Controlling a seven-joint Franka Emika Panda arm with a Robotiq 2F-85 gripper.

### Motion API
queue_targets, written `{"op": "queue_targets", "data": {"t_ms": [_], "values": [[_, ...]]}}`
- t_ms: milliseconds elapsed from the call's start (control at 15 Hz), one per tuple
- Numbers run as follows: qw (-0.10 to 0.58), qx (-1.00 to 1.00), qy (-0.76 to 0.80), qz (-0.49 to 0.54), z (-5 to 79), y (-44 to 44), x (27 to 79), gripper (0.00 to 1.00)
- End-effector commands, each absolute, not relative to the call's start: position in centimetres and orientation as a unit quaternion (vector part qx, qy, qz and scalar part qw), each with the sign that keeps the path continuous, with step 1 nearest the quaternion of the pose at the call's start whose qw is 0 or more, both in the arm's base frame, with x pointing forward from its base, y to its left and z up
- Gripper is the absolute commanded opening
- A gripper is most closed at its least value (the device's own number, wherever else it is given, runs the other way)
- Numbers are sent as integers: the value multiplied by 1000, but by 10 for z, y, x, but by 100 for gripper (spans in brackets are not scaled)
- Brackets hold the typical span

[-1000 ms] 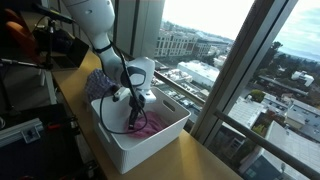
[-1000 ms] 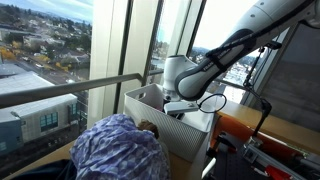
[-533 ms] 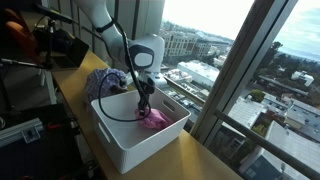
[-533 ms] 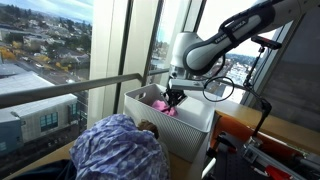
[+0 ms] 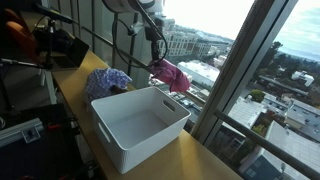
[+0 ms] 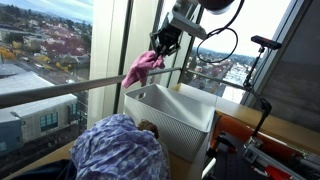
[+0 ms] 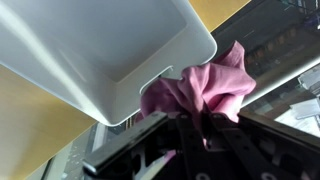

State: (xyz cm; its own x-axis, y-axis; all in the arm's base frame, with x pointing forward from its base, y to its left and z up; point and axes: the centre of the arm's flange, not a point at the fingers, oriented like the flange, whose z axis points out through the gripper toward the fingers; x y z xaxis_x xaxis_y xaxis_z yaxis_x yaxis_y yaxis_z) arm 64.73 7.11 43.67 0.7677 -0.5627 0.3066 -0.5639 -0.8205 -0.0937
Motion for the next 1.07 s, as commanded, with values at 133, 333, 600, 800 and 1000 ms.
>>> {"op": "queue_targets", "data": {"t_ms": [133,333,600,800,1000], "values": [[-14,954,-206,215,555,178,663,3],[-29,967,-169,191,599,251,655,3],[-31,983,-132,127,604,311,635,3],[-23,991,-110,76,552,312,620,3],[-7,996,-90,17,476,286,598,3]]}}
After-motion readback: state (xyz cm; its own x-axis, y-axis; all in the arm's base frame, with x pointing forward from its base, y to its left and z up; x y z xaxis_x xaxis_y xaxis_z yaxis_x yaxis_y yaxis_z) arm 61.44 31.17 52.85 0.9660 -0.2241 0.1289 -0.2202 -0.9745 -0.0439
